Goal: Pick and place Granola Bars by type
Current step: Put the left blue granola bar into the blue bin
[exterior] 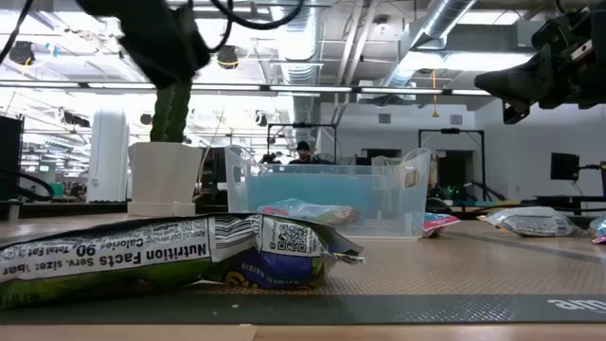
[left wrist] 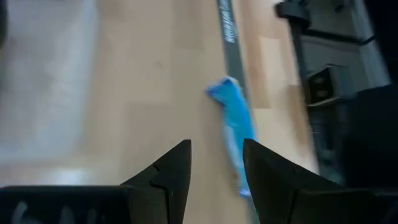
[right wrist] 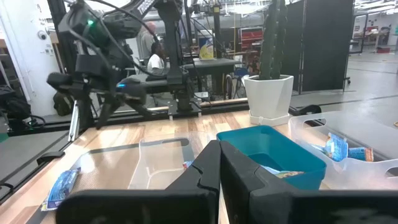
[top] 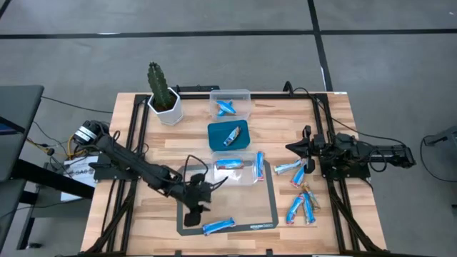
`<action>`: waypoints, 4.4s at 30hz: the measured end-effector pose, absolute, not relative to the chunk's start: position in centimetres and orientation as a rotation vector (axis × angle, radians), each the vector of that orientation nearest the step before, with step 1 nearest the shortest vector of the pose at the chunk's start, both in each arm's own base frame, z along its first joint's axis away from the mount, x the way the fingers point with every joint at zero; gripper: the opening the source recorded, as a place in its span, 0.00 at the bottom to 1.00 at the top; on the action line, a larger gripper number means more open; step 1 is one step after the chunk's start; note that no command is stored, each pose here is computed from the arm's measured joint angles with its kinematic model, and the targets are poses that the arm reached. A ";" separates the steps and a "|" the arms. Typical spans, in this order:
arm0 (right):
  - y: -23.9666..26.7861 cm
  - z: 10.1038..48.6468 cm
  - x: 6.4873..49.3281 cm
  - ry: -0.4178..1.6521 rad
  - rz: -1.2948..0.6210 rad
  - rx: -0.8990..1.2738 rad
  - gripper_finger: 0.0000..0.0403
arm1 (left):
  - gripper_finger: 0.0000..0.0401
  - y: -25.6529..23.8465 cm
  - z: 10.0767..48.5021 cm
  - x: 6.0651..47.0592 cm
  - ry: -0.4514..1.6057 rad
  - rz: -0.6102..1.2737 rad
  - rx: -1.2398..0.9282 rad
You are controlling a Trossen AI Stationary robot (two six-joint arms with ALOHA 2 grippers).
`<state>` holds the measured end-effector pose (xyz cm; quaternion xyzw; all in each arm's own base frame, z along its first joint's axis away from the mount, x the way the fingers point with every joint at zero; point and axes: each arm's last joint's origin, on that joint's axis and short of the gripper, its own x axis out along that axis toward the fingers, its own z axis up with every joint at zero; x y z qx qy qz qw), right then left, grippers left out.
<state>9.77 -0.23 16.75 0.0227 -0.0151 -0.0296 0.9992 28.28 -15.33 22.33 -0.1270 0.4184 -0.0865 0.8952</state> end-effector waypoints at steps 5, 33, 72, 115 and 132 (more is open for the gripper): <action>-0.2 16.7 9.8 -0.030 -0.060 0.045 0.00 | 0.34 -17.1 22.1 27.3 0.911 -0.166 -0.397; -0.2 16.7 9.8 -0.029 -0.060 0.045 0.00 | 0.34 -22.0 17.6 32.8 1.063 -0.069 -0.210; -0.2 16.7 9.8 -0.030 -0.060 0.045 0.00 | 0.07 -23.1 14.1 34.1 1.150 -0.113 -0.229; -0.2 16.7 9.8 -0.030 -0.060 0.045 0.00 | 0.09 -2.9 31.7 32.1 0.716 0.682 0.134; -0.2 16.7 9.8 -0.030 -0.059 0.045 0.00 | 0.09 0.9 31.5 32.4 0.763 0.767 0.160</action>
